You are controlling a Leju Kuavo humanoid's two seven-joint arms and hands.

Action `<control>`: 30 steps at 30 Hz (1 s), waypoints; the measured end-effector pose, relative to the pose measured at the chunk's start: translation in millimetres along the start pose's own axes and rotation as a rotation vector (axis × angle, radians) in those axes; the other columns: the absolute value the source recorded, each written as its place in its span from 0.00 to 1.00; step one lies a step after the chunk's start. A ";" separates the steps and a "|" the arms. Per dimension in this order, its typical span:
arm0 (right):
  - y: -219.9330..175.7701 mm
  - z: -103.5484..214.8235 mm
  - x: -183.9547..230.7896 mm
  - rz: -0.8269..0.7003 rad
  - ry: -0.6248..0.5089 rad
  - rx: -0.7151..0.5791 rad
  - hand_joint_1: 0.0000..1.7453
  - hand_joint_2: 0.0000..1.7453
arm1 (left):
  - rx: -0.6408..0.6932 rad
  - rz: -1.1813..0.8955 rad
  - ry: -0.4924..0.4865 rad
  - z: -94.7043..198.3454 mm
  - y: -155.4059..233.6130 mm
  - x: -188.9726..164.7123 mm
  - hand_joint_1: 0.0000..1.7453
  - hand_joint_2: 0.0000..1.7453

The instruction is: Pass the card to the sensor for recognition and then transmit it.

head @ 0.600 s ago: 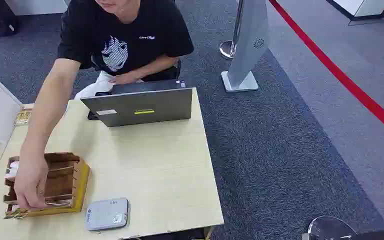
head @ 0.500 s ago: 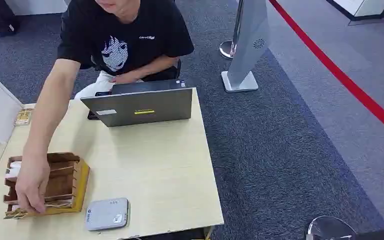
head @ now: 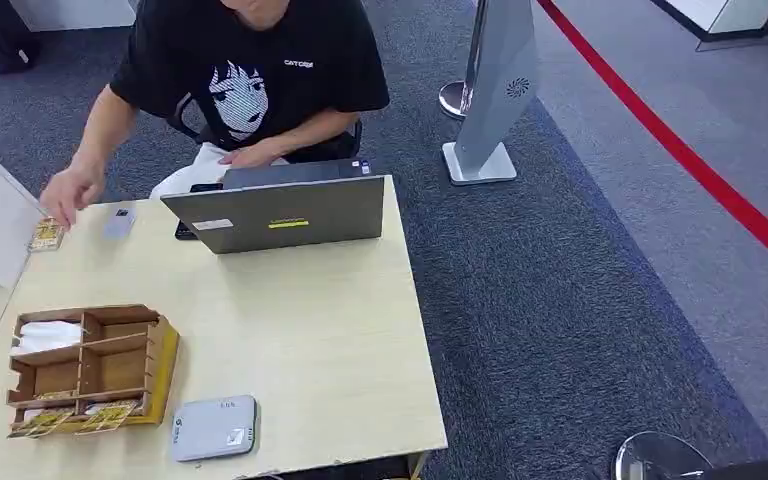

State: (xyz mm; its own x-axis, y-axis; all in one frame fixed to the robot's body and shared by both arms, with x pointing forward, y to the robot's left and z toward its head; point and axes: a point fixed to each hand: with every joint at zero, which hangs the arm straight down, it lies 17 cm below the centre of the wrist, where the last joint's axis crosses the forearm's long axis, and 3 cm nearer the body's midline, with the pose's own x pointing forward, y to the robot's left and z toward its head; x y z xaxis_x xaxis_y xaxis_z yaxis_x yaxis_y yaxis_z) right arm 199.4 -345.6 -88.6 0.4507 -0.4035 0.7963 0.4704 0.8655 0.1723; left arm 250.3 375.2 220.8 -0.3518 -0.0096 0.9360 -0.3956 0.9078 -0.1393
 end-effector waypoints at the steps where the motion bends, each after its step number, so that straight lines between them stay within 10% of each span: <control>1: 0.5 -0.8 0.9 0.007 -0.002 0.004 0.00 1.00 | -0.013 -0.025 -0.021 -2.4 -4.5 5.0 0.00 1.00; 30: 18.8 -22.8 -6.1 0.139 0.008 0.090 0.00 1.00 | -0.408 -0.819 -0.295 -100.2 -122.1 3.6 0.00 1.00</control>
State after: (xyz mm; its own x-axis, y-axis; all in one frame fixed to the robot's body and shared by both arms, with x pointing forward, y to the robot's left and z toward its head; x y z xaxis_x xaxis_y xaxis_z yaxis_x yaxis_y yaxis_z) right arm 222.8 -333.6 -103.5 0.5131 -0.2801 0.8113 0.3336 0.9360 0.1122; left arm 382.3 306.4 273.6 -0.3190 -0.7602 0.5660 -0.3076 0.6479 0.6969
